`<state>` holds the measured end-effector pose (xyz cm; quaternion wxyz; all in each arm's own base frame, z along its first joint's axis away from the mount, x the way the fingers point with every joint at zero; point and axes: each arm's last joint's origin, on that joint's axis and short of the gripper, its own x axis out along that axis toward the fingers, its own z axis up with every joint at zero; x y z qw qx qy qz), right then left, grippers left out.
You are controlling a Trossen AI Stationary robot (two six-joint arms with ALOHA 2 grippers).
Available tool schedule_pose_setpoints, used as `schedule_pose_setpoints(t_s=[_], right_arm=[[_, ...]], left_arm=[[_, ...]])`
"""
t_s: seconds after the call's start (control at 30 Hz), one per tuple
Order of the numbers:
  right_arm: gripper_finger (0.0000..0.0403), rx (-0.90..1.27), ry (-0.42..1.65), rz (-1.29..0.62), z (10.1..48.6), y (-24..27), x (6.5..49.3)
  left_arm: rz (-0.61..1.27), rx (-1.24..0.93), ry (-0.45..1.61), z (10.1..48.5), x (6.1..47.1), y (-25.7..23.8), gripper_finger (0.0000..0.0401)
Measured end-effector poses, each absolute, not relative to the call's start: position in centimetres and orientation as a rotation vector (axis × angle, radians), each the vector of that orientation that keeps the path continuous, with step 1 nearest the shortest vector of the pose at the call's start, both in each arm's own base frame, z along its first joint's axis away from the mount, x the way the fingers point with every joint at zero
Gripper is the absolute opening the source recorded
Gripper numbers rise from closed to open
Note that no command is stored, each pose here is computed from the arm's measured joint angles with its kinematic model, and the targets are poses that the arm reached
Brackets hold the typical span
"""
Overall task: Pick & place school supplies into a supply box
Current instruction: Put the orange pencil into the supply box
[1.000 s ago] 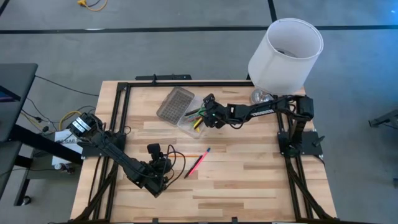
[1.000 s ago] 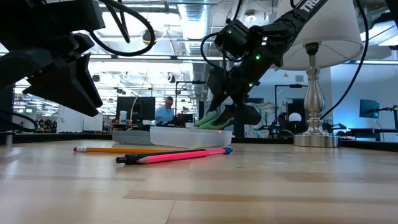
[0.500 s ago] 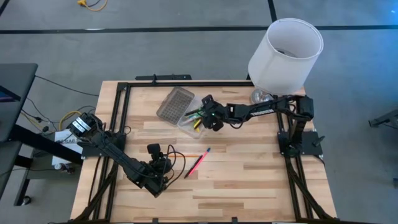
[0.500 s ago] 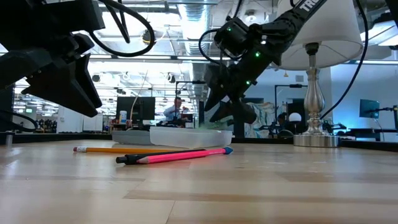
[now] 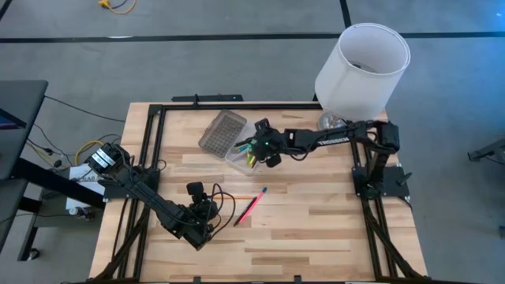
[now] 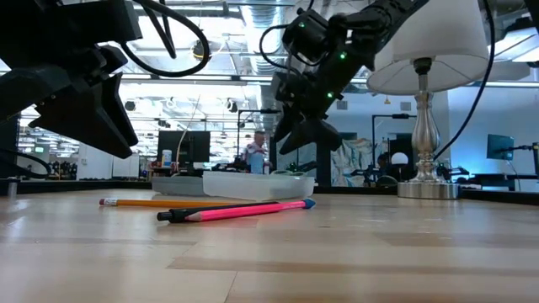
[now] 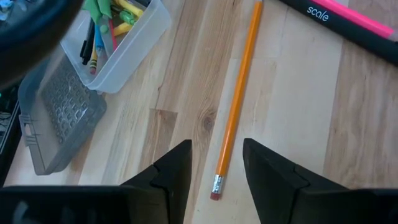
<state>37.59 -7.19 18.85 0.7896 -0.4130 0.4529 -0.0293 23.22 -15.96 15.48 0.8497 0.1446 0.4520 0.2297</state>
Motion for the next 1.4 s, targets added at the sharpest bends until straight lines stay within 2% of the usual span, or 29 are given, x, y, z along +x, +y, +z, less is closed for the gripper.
schedule_pose_setpoints(t_s=[0.33, 0.73, 0.97, 1.17, 1.4], right_arm=[[0.0178, -0.815, 0.955, -0.031, 20.0, -1.4, 37.1], [0.0156, -0.605, 0.832, 0.131, 22.9, 6.1, 33.1], [0.0137, -0.469, 0.828, 0.130, 22.0, 7.8, 28.9], [0.0123, -0.376, 0.708, 0.144, 21.1, 9.1, 25.4], [0.0121, -0.373, 0.570, 0.103, 20.6, 10.6, 22.6]], left_arm=[[0.466, 0.333, 0.963, 15.5, 23.2, -16.0, 0.0139], [0.233, 0.385, 1.001, 15.5, 25.3, -15.9, 0.0139], [0.183, 0.368, 1.050, 15.5, 27.5, -13.1, 0.0139], [0.133, 0.324, 1.108, 15.4, 29.0, -10.1, 0.0139], [0.042, 0.164, 1.150, 15.1, 30.3, -6.9, 0.0139]])
